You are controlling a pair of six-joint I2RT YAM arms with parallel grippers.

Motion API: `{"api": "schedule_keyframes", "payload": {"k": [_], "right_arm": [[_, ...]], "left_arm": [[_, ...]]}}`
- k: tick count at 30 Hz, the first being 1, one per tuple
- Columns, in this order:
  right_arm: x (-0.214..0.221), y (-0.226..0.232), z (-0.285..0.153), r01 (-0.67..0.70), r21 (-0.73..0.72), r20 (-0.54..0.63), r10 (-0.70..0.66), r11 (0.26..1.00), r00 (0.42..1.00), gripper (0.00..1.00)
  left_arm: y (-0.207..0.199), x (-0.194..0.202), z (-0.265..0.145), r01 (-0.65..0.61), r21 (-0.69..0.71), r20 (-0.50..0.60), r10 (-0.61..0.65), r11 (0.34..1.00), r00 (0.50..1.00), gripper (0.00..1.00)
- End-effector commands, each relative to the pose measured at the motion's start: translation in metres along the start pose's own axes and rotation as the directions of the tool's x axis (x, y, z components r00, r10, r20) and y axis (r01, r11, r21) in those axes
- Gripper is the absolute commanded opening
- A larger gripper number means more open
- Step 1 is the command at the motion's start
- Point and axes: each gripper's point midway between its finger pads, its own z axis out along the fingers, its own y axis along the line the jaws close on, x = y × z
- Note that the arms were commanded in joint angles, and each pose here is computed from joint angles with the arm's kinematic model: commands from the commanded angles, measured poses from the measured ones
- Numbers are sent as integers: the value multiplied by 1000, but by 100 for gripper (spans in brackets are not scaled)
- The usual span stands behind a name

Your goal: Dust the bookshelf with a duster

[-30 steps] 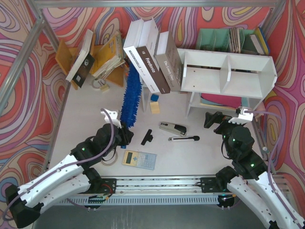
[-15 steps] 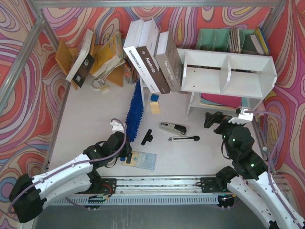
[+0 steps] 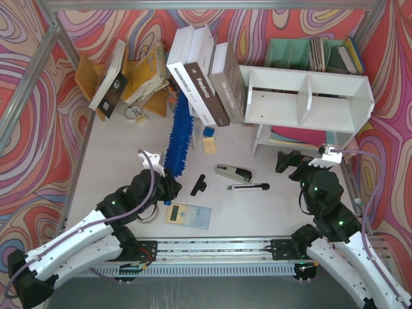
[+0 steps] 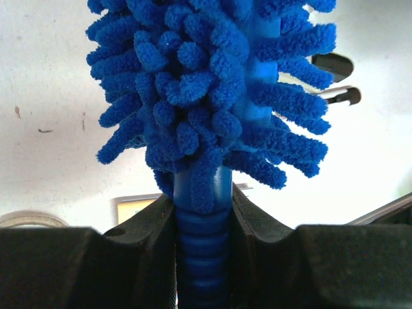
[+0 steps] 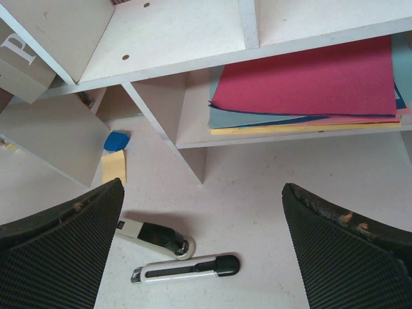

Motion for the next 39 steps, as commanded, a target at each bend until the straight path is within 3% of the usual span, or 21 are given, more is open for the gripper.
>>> {"api": "schedule_keyframes", "payload": {"k": [1, 13, 22, 28, 31, 36, 39], "right_arm": [[-2, -1, 0, -13, 8, 17, 13, 1000, 1000, 99], [-3, -1, 2, -2, 11, 14, 2, 1000, 1000, 99], [-4, -1, 1, -5, 12, 20, 5, 1000, 1000, 99], [-3, -1, 1, -7, 10, 17, 7, 1000, 1000, 99], [-4, -1, 1, -8, 8, 20, 8, 1000, 1000, 99], [-3, -1, 1, -10, 7, 19, 10, 1000, 1000, 99], [-3, -1, 0, -9, 6, 18, 9, 1000, 1000, 99]], "left_arm": [[-10, -13, -2, -11, 33, 37, 10, 999, 999, 0], [5, 64, 32, 9, -6, -225, -10, 1000, 974, 0], [7, 76, 47, 0, -12, -257, -3, 1000, 966, 0], [8, 42, 32, -16, -32, -143, 11, 999, 990, 0], [-2, 5, 14, -16, -7, -28, 16, 1000, 999, 0], [-18, -45, -19, -69, 58, 136, 61, 996, 989, 0], [-21, -62, -30, -96, 51, 180, 86, 994, 980, 0]]}}
